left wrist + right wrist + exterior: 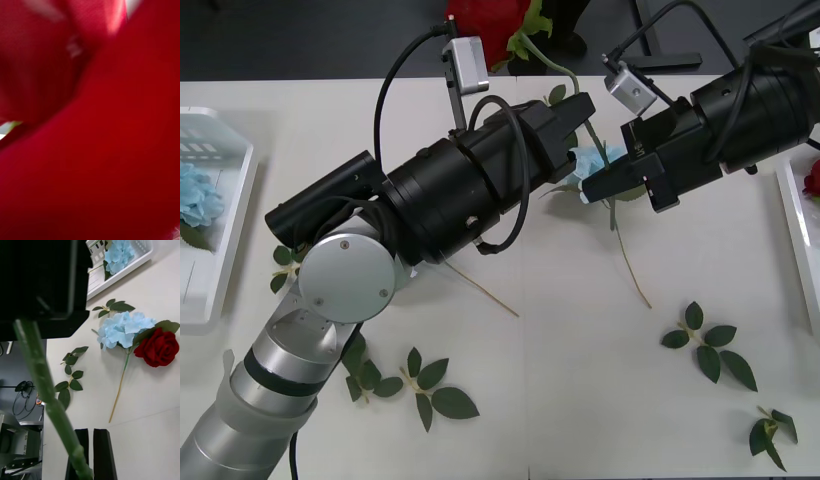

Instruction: Place the red flowers into the right box and the blue flowers into the left box. If a person shows an open palm, hand one flower to the person first, then continue sorting.

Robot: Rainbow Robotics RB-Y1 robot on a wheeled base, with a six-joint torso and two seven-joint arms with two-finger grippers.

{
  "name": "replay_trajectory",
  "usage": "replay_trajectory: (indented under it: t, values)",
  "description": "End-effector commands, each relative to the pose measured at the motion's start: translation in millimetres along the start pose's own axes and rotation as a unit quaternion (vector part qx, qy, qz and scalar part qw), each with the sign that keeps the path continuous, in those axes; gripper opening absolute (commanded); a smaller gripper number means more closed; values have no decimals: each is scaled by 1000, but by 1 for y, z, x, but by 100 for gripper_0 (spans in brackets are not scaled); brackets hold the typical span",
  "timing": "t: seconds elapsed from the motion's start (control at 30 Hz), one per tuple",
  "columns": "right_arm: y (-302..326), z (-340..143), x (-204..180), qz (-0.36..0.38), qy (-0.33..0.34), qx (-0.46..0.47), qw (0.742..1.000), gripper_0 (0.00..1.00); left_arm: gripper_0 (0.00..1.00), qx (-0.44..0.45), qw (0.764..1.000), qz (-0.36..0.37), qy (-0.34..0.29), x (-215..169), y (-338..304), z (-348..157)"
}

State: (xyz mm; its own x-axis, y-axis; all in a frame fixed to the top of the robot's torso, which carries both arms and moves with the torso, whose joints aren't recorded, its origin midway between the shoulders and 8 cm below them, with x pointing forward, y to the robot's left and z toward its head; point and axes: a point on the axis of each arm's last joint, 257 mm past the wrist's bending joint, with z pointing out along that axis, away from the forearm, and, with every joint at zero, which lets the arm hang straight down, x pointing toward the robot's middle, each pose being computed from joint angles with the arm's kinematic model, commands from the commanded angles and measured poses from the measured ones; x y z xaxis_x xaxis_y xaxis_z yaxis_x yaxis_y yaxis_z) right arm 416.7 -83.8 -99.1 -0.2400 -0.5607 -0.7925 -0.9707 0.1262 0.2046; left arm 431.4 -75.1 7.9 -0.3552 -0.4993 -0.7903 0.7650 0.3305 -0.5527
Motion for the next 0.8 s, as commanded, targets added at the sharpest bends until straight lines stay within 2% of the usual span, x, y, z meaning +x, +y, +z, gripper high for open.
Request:
replay_trajectory:
  t: [0.03, 0.23, 0.27, 0.3, 0.33, 0.37, 0.4, 0.47, 0.8]
  values:
    - [2, 4, 14, 21, 33, 13, 999, 0, 0, 36, 999, -22, -13, -12, -33, 13]
    - [0, 4, 11, 31, 32, 21, 999, 0, 0, 36, 999, -22, -13, -12, -33, 13]
    - [0, 4, 11, 32, 32, 20, 999, 0, 3, 36, 999, -22, -13, -12, -33, 13]
    - [0, 4, 12, 35, 33, 21, 999, 0, 35, 36, 999, -22, -13, -12, -33, 13]
    - [-1, 3, 12, 35, 33, 22, 999, 0, 49, 36, 999, -22, -13, -12, -33, 13]
    - [-1, 3, 12, 36, 33, 23, 999, 0, 70, 36, 999, -22, -13, -12, -33, 13]
    - [-1, 3, 13, 38, 33, 23, 998, 0, 85, 36, 999, -22, -13, -12, -33, 13]
    - [-1, 1, 13, 40, 34, 24, 998, 0, 100, 36, 999, -22, -13, -12, -33, 13]
    - [-9, -4, 17, 66, 33, 33, 997, 0, 100, 36, 999, -22, -13, -12, -33, 13]
